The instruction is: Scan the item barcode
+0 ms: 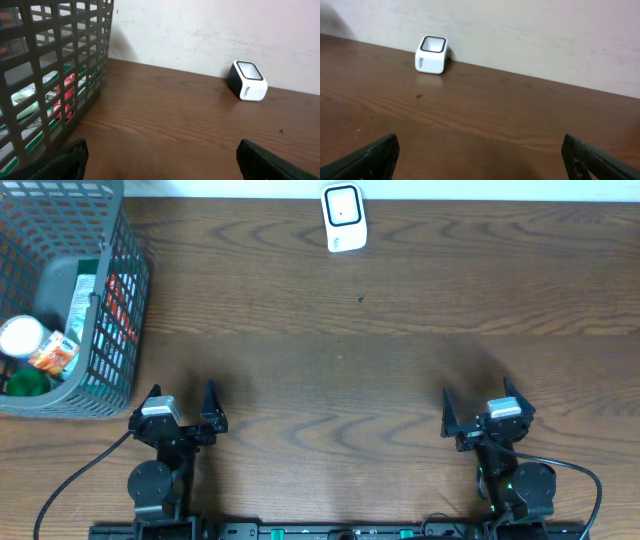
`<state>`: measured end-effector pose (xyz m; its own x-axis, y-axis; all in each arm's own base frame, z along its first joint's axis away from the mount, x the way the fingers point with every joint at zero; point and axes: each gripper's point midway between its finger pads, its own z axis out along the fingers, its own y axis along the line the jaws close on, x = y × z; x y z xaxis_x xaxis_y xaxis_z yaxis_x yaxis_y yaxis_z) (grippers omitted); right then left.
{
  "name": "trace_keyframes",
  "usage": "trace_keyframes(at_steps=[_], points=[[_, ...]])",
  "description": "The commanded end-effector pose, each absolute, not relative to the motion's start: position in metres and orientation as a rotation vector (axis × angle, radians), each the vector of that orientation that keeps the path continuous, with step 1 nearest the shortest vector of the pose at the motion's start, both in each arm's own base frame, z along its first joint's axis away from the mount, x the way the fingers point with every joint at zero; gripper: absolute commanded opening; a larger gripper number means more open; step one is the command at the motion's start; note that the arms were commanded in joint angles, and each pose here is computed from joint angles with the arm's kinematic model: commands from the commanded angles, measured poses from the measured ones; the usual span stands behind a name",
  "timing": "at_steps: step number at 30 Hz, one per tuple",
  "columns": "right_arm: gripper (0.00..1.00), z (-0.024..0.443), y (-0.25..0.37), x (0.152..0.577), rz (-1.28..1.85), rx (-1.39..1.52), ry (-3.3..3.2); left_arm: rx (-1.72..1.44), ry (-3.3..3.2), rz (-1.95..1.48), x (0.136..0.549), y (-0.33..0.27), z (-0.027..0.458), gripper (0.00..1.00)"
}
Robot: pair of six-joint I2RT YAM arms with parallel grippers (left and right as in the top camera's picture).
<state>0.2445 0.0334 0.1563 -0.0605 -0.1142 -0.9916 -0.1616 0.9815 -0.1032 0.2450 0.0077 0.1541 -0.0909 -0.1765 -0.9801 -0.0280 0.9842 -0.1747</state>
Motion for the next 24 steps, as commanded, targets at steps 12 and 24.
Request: trace_keyframes(at_steps=[12, 24], points=[[0.99, 0.155, 0.030, 0.245, 0.043, -0.186, 1.643, -0.147, 1.710, -0.122, 0.244, 0.007, 0.139, 0.95], [0.99, 0.183, 0.044, 0.239, 0.150, -0.207, 1.584, -0.035, 1.542, -0.239, 0.241, -0.016, 0.198, 0.95]])
